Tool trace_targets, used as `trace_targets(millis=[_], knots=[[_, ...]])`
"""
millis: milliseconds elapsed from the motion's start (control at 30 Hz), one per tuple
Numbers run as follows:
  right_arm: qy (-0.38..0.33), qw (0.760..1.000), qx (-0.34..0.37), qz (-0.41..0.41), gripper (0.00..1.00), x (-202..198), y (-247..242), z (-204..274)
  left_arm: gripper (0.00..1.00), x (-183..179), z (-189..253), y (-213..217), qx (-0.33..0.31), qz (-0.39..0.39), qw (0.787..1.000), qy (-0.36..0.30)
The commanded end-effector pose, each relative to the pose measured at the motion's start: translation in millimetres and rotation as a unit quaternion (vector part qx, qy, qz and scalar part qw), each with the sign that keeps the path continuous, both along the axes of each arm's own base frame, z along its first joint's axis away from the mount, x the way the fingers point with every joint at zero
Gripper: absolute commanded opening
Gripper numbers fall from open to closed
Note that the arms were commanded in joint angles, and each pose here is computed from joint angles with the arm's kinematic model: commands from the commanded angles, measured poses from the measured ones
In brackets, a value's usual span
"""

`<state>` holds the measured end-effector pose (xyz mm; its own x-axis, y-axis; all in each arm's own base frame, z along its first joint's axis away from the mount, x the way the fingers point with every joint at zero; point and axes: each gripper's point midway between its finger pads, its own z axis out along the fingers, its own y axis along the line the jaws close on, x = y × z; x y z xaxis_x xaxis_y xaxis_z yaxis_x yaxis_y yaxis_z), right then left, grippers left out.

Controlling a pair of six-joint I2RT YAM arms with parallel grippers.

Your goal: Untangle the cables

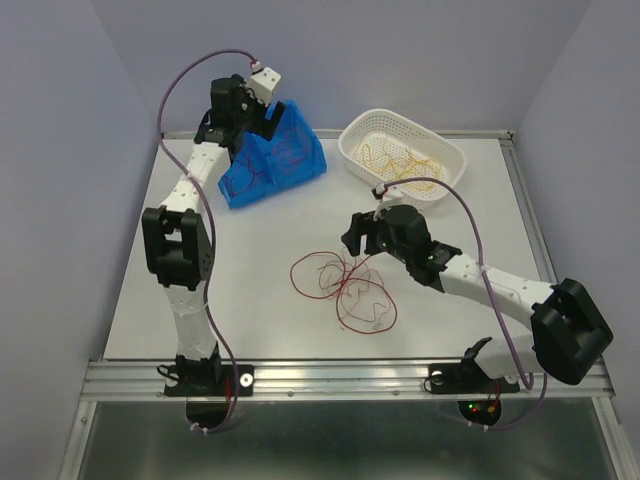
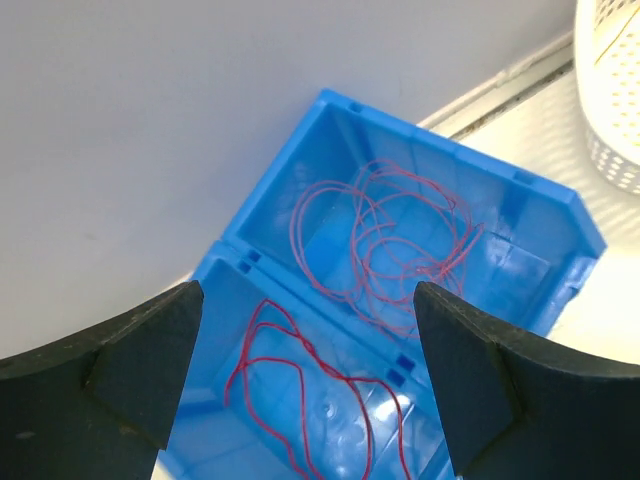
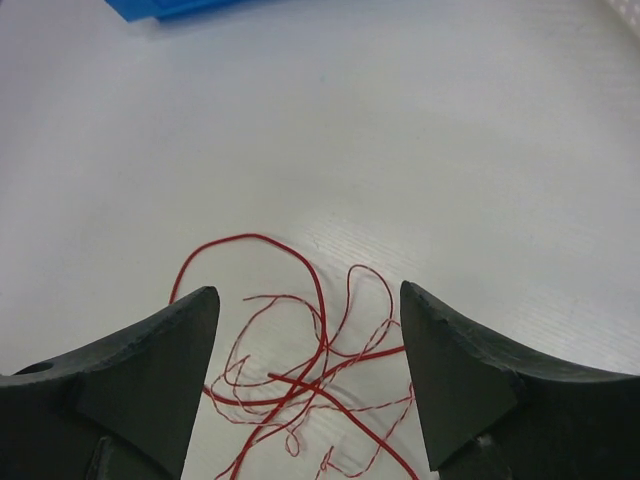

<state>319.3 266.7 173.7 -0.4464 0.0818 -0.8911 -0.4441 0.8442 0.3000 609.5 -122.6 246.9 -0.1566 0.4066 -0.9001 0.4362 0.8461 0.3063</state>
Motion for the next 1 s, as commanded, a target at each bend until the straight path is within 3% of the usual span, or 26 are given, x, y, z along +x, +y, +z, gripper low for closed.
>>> trace_targets(millis=[0,67,133,200,233,367,533,833,900,933,967], knots=[[0.045,0.999,0.000,0.010,0.74,-9,6,-14,0.99,-50,77,-2,0.009,-0.040,0.998,-0.043],[0.063,0.998,-0.003,0.008,0.70,-16,2,-24,0.99,-75,58,-7,0.007,-0.068,0.998,-0.011],[0.084,0.996,0.001,-0.009,0.64,-23,-4,-34,0.99,-107,77,-20,-0.013,-0.113,0.993,-0.028],[0.105,0.994,0.006,-0.013,0.63,-34,-9,-42,0.99,-136,47,-32,-0.030,-0.151,0.988,0.003],[0.115,0.993,0.017,-0.013,0.64,-39,-7,-43,0.99,-151,65,-35,-0.040,-0.162,0.986,-0.025],[0.139,0.989,0.042,0.003,0.66,-58,-1,-45,0.99,-193,33,-51,-0.057,-0.188,0.980,-0.015],[0.162,0.986,0.035,0.017,0.72,-66,10,-58,0.99,-218,23,-59,-0.076,-0.194,0.978,-0.030],[0.209,0.977,-0.003,0.047,0.66,-80,29,-96,0.99,-237,12,-51,-0.071,-0.186,0.979,-0.039],[0.213,0.975,-0.006,0.053,0.58,-83,30,-99,0.99,-237,10,-48,-0.068,-0.179,0.981,-0.041],[0.210,0.976,-0.008,0.056,0.36,-81,30,-98,0.99,-237,11,-48,-0.068,-0.179,0.980,-0.043],[0.205,0.977,-0.009,0.055,0.23,-80,31,-96,0.99,-239,11,-48,-0.066,-0.182,0.980,-0.045]])
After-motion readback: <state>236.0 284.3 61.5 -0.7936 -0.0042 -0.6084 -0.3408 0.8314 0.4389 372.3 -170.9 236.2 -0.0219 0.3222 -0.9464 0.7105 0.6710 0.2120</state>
